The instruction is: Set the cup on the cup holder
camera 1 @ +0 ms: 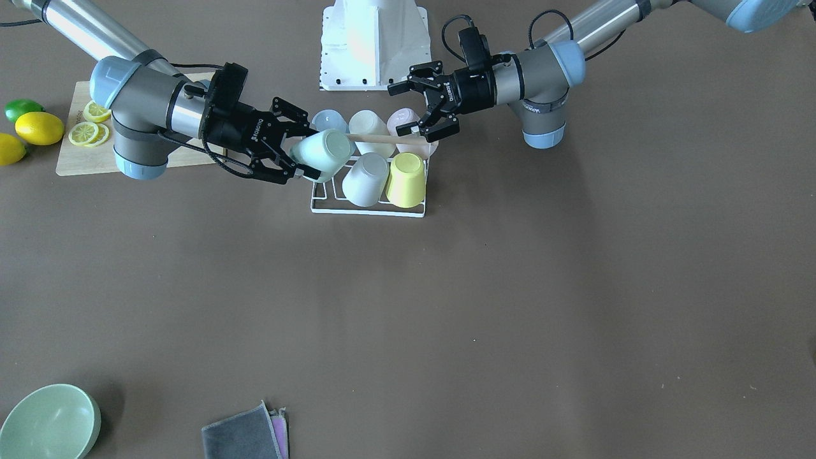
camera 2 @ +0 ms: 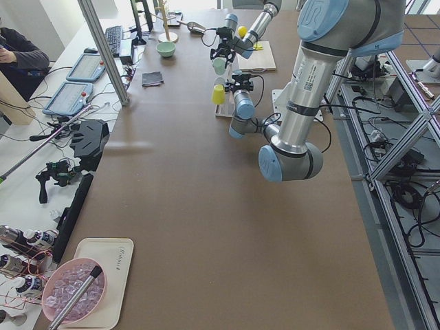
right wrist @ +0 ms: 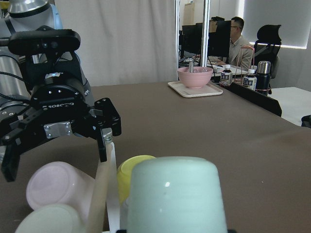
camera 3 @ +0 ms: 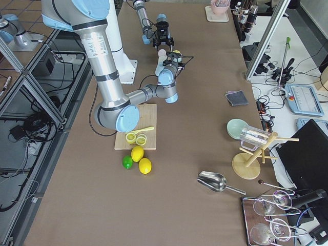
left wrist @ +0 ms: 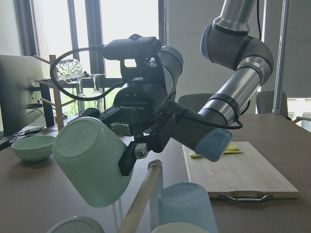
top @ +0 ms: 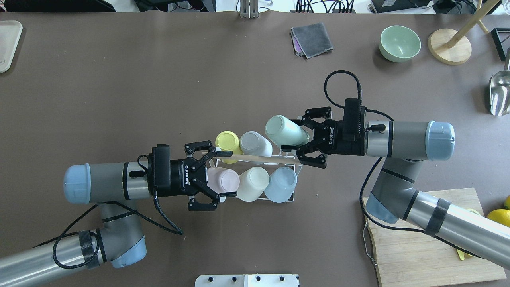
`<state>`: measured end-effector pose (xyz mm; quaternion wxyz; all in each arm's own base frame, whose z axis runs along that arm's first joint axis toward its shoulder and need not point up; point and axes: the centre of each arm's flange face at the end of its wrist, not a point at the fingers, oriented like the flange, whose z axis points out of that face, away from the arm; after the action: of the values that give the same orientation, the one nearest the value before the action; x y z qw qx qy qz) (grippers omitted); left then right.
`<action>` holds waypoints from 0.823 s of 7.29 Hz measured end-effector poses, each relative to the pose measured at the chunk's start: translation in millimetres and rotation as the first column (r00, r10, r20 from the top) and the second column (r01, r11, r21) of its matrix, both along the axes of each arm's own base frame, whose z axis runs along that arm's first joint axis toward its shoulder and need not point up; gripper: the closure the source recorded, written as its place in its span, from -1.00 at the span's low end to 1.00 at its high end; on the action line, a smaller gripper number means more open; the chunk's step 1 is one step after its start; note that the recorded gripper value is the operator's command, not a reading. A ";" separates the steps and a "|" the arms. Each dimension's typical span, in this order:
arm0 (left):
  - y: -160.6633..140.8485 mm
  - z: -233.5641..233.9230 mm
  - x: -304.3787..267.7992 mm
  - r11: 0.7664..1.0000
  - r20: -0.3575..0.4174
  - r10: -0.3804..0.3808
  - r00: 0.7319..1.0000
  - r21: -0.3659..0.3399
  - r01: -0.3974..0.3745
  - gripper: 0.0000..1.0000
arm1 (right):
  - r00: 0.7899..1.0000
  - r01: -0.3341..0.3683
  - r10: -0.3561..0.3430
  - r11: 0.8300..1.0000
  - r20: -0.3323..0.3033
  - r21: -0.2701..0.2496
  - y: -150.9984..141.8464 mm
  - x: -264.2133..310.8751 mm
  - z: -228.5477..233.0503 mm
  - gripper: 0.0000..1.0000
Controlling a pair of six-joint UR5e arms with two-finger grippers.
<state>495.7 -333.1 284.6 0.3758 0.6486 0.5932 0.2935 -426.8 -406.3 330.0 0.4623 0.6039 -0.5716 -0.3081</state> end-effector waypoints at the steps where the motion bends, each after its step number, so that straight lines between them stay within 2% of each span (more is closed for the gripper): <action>1: 0.5 -2.0 -1.2 1.000 -0.006 0.005 1.000 -0.006 -0.005 -0.97 | 1.000 0.000 0.000 1.000 0.000 -0.003 0.9 1.9 1.8 -1.00; 4: 2.4 -10.8 -10.5 1.000 -0.009 0.014 1.000 -0.023 -0.014 -0.97 | 1.000 0.004 -0.004 1.000 0.005 -0.008 5.1 8.2 3.1 -1.00; 6: 4.2 -19.3 -22.7 0.998 0.078 0.013 0.997 -0.062 -0.008 -0.97 | 1.000 0.004 -0.004 1.000 0.006 -0.009 7.5 13.3 4.9 -1.00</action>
<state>473.0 -328.9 265.3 0.4172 0.6215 0.5901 0.3022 -413.6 -398.8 335.0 0.4629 0.6016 -0.5754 -0.3046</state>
